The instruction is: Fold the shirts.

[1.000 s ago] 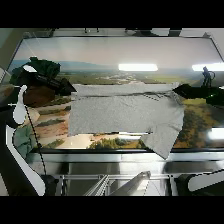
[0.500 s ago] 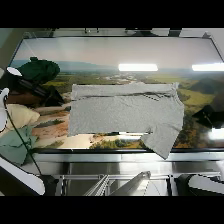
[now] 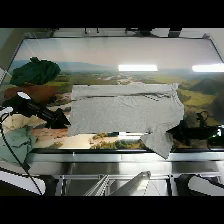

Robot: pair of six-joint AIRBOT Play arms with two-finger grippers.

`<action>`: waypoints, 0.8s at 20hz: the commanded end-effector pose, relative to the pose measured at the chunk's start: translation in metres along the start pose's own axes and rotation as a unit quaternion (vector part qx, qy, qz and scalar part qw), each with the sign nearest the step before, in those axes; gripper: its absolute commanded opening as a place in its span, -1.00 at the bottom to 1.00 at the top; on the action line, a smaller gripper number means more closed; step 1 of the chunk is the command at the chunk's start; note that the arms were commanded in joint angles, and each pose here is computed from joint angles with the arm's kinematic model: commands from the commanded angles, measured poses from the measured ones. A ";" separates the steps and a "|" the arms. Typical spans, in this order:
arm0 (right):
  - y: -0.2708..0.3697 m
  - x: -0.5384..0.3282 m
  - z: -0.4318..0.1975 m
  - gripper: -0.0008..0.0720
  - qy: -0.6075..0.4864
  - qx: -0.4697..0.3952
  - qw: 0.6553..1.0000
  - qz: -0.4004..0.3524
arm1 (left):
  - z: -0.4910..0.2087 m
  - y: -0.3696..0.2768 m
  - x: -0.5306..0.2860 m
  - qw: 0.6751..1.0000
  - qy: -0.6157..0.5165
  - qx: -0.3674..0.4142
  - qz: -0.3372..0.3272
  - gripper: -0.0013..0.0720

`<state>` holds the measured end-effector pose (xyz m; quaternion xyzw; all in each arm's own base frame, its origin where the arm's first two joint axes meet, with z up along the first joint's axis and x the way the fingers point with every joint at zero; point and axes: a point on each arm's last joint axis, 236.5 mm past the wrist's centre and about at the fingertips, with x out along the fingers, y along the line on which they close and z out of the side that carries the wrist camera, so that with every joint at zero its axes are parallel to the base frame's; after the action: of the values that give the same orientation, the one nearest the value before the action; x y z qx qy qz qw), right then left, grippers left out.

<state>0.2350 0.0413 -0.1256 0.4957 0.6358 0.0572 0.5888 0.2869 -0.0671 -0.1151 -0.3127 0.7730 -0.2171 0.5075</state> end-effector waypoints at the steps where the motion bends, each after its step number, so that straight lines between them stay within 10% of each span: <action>1: 0.011 0.018 0.011 -0.67 -0.028 -0.024 0.999 0.014 | 0.014 -0.002 0.016 0.999 -0.042 0.002 -0.009 -0.11; 5: 0.016 0.018 0.003 -0.92 -0.010 -0.024 0.999 0.025 | 0.019 -0.016 0.028 0.999 -0.039 0.028 0.001 -0.13; 7: 0.019 0.015 -0.001 -0.92 0.000 -0.025 0.999 0.034 | 0.008 -0.026 0.033 0.998 -0.011 0.054 -0.003 -0.91; 16: 0.014 -0.060 0.010 -0.92 -0.041 0.003 0.997 0.059 | 0.007 -0.017 -0.029 0.997 -0.055 0.026 -0.043 -0.91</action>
<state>0.2461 0.0037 -0.0962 0.5149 0.5854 0.0553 0.6238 0.3072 -0.0665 -0.0941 -0.3255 0.7294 -0.2421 0.5508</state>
